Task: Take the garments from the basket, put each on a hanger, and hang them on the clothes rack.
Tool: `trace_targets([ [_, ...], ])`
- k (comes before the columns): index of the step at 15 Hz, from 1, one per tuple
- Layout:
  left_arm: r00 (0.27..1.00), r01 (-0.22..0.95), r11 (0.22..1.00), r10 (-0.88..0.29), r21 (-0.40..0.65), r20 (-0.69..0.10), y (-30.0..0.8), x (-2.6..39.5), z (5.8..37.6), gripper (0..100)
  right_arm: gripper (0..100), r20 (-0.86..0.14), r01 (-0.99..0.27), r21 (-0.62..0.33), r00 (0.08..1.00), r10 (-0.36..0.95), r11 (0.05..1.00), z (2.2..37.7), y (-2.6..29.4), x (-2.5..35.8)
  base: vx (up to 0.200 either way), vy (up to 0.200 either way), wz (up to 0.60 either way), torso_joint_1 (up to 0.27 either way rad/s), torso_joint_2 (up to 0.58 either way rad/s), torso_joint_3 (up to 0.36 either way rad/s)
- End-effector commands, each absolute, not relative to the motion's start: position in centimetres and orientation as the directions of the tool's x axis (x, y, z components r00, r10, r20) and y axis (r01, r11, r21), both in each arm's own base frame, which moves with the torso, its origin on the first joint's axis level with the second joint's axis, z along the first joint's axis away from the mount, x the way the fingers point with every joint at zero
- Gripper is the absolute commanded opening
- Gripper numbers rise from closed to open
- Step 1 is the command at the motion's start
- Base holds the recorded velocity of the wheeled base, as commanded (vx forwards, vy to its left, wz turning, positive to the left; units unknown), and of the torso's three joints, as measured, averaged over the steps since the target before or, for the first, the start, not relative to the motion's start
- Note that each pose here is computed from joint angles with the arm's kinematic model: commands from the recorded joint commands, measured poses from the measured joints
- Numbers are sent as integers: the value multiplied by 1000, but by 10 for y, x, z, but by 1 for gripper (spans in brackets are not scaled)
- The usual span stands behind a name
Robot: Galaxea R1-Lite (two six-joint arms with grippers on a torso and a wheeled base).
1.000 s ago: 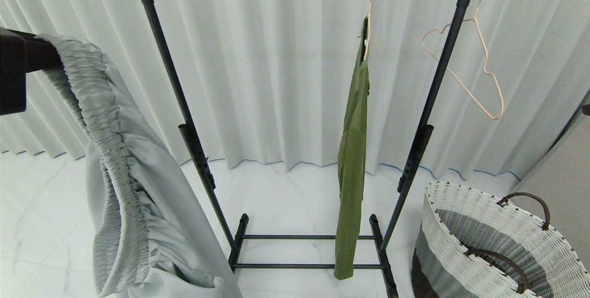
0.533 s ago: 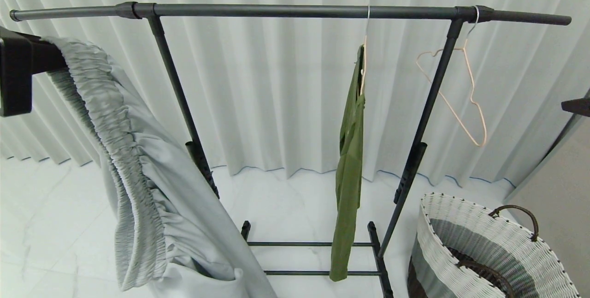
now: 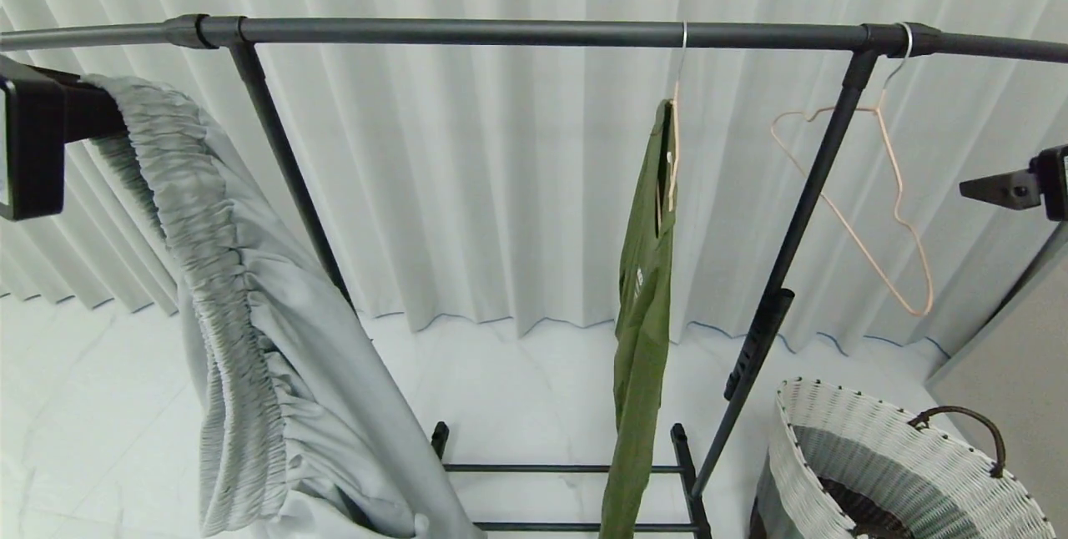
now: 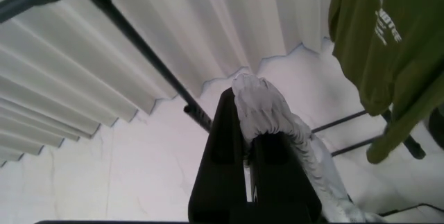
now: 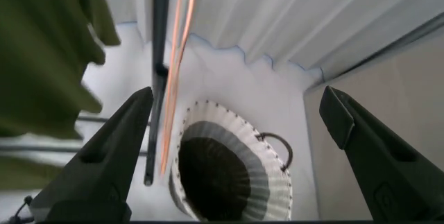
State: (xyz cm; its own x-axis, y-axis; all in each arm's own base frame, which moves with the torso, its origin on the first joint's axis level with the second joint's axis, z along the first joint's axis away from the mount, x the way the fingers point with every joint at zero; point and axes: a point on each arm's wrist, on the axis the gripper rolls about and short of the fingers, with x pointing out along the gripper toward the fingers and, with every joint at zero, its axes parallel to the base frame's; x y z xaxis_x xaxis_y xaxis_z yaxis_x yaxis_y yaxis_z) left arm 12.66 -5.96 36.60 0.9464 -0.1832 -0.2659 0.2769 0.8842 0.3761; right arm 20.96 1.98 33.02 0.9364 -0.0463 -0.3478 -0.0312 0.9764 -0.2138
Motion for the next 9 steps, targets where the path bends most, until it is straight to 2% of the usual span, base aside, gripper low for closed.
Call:
trace_targets([
  [1,943,282,881,-182,380,-277,-60,127,363,0,100,-400,-39,-208,915,-49,977,314,22,237,200,0,0,2,7,-2],
  [3,942,288,880,-189,378,-276,-60,125,363,0,100,-413,-38,-154,910,-29,987,302,24,257,200,0,0,10,2,-5],
  [9,925,353,856,-258,379,-279,-70,122,360,0,100,-473,29,-15,880,-33,999,275,28,293,0,0,0,0,0,0],
])
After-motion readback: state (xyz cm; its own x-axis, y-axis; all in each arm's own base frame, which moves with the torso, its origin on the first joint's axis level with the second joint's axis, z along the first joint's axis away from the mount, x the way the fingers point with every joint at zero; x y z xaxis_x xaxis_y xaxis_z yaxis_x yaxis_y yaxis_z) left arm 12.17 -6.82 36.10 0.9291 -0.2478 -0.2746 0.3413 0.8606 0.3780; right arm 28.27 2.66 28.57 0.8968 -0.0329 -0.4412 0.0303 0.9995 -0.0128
